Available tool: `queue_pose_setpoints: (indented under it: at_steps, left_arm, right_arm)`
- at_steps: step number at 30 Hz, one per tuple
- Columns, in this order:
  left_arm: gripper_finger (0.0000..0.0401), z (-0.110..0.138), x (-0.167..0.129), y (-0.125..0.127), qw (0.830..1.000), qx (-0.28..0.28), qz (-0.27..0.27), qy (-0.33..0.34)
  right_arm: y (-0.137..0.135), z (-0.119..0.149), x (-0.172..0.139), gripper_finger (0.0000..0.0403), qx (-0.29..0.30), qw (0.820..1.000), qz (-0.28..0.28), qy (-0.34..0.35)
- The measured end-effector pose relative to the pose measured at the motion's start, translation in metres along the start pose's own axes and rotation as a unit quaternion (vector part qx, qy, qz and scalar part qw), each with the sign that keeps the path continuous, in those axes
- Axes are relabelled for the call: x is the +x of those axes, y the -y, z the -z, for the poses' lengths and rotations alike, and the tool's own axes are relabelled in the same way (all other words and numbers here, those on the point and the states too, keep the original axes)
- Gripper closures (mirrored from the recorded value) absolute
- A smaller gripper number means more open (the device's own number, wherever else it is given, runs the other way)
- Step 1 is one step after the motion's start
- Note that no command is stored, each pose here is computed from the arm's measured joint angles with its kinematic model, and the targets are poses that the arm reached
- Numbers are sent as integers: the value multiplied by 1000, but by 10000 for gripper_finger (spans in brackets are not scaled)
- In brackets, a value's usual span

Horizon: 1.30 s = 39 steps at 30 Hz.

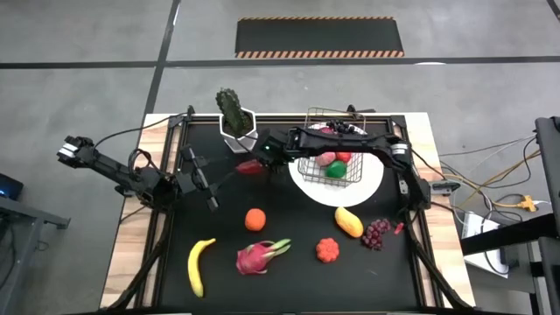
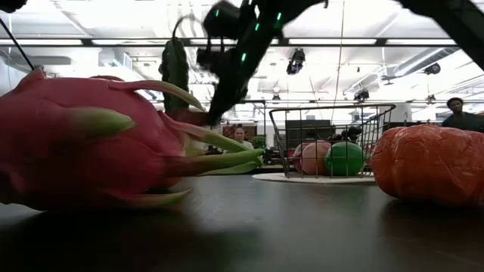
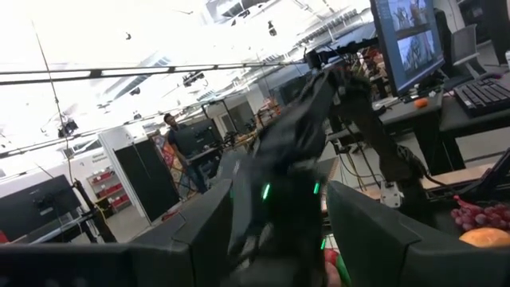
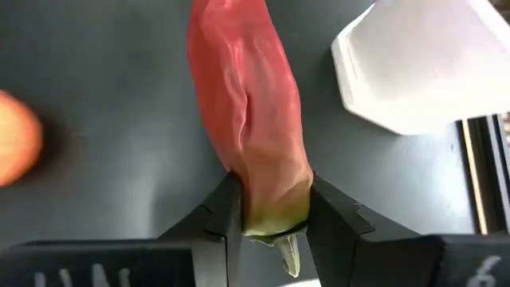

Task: Build produce basket
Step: Put the chili pepper into the wire basket

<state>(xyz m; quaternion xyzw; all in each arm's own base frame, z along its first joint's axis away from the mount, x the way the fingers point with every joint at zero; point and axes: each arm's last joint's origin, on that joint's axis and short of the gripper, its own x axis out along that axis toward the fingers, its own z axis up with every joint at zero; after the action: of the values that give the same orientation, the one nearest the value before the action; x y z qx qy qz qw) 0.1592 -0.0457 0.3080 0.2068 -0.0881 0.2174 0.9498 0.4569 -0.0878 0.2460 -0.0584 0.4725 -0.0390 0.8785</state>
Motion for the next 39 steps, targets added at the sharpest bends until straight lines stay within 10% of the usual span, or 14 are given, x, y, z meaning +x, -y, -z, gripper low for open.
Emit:
queue_pose_setpoints:
  at_steps: [12,19,39]
  left_arm:
    - [216,0,0,0,1000,0,0,0]
    - [216,0,0,0,1000,0,0,0]
    - [216,1,1,1,1000,2,2,-2]
  right_arm:
    - [-36,17,-121,307,71,994,-3,-88]
    - [-31,53,-168,307,146,960,67,-228]
    - [-16,93,-142,307,207,920,78,-324]
